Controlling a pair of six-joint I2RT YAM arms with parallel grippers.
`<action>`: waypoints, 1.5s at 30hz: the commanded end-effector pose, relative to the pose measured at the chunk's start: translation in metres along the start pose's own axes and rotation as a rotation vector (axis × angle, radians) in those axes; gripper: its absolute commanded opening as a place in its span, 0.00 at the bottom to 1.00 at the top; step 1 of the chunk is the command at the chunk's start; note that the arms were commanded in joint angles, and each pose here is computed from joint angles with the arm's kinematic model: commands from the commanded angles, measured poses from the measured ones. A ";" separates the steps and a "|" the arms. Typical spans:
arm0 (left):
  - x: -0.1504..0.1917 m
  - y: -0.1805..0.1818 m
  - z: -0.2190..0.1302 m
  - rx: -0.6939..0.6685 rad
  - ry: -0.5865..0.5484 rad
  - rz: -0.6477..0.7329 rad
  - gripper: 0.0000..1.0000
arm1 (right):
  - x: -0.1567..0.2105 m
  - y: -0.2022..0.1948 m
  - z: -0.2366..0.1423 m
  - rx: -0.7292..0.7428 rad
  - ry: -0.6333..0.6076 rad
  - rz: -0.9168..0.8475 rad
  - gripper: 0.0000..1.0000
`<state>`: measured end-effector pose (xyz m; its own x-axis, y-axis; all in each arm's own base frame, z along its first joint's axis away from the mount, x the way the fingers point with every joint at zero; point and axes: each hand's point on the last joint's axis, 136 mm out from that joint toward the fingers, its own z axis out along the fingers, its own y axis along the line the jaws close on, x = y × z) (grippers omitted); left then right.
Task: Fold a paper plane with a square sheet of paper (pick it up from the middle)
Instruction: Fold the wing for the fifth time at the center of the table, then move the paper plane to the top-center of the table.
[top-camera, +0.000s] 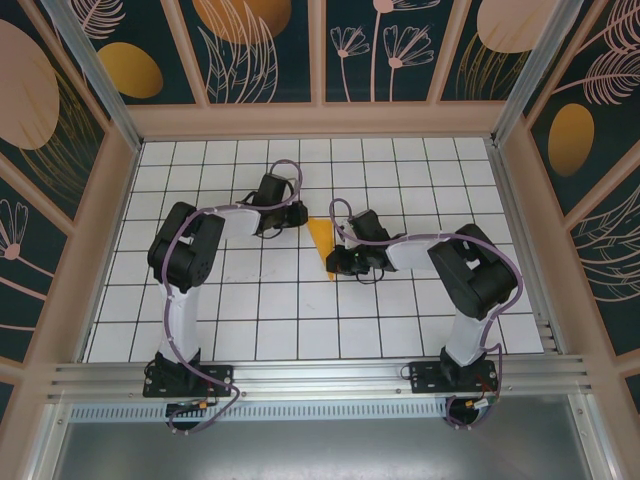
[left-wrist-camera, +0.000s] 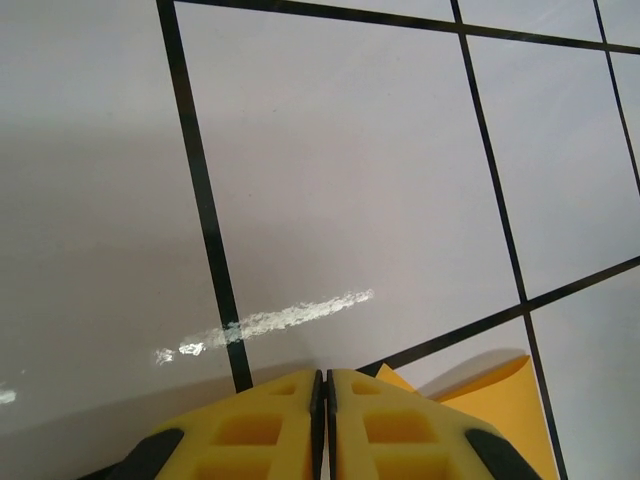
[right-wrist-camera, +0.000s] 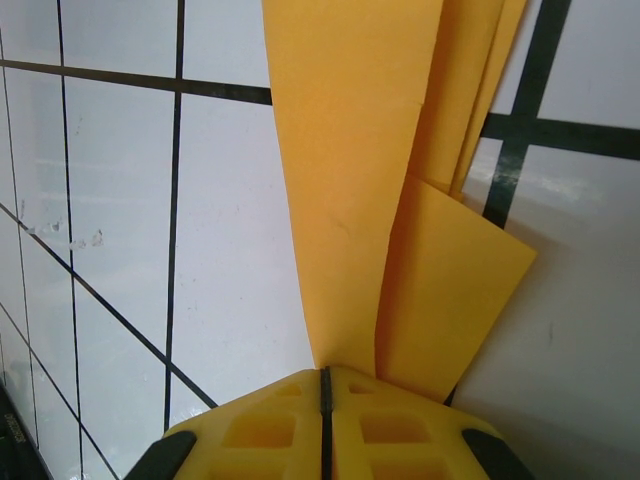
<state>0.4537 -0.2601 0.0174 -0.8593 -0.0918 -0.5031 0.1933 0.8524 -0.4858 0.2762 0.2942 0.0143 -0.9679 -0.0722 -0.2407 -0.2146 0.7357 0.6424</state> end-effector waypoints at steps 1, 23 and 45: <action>-0.014 0.032 0.003 -0.136 -0.030 0.015 0.16 | 0.036 -0.051 0.001 0.175 0.099 0.097 0.10; -0.013 -0.041 -0.088 -0.027 -0.142 -0.141 0.51 | -0.091 -0.020 -0.100 0.083 -0.461 0.141 0.58; 0.064 -0.052 -0.037 -0.125 0.036 -0.215 0.34 | -0.082 -0.070 -0.111 0.217 -0.520 0.237 0.73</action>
<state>0.3754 -0.3039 0.0387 -0.8983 -0.2293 -0.3748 -0.0089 0.8623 -0.5063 0.3562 0.1793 0.0631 -0.8016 0.3833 -0.4588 0.0705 0.8227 0.5641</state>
